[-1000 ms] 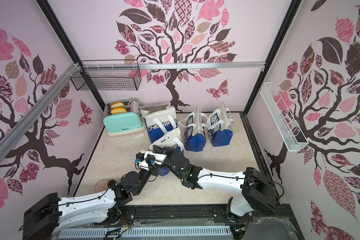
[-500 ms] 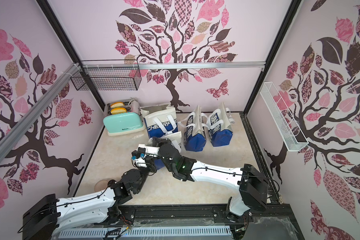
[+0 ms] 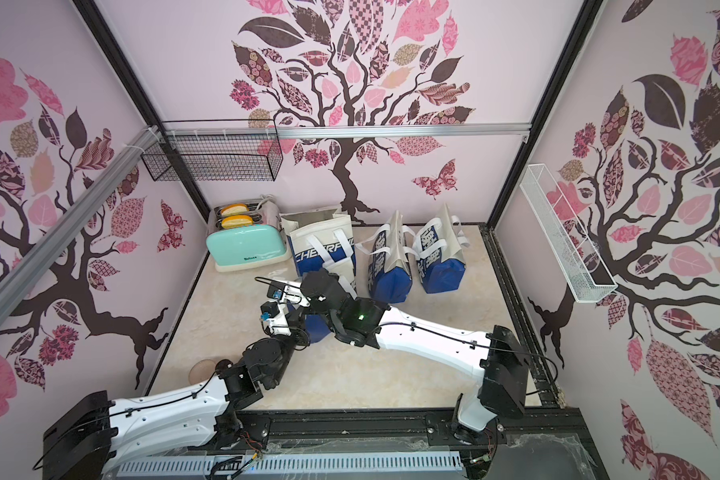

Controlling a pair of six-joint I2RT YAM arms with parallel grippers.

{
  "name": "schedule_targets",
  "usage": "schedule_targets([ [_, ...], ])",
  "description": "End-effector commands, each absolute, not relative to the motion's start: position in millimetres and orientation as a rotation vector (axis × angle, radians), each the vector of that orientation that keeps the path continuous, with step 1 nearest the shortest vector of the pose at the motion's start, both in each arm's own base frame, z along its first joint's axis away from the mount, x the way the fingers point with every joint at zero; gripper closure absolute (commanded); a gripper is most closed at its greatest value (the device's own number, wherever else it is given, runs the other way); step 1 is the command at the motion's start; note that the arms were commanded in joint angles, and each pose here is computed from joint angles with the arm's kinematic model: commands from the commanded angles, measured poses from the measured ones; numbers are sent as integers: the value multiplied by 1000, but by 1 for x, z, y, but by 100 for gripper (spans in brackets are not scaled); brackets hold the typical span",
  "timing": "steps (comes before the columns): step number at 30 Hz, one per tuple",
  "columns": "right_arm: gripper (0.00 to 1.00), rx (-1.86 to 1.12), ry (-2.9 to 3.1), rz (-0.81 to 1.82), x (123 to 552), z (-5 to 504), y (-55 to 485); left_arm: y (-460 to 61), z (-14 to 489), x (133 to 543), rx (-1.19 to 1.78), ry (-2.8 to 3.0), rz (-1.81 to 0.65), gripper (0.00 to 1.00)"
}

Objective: Open the takeout bag
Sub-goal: Open the takeout bag at the center of the board.

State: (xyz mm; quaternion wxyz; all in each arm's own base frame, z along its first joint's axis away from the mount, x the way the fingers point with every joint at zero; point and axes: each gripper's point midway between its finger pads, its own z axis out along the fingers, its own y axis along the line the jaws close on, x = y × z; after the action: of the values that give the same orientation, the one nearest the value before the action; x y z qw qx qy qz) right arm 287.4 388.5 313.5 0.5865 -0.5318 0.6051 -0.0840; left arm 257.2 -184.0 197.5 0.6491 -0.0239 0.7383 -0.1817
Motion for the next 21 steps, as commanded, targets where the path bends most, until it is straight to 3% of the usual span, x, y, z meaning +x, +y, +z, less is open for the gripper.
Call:
schedule_targets([
  [1, 84, -1099, 1490, -26, 286, 311, 384, -176, 182, 255, -21, 1721, -350, 100],
  [5, 82, -1101, 1511, 49, 281, 291, 391, -177, 185, 255, -15, 1714, -352, 100],
  [16, 43, -1137, 1430, 119, 264, 277, 389, -181, 189, 255, 7, 1702, -360, 100],
  [21, 37, -1114, 1362, 101, 264, 284, 396, -185, 189, 256, 23, 1708, -361, 100],
])
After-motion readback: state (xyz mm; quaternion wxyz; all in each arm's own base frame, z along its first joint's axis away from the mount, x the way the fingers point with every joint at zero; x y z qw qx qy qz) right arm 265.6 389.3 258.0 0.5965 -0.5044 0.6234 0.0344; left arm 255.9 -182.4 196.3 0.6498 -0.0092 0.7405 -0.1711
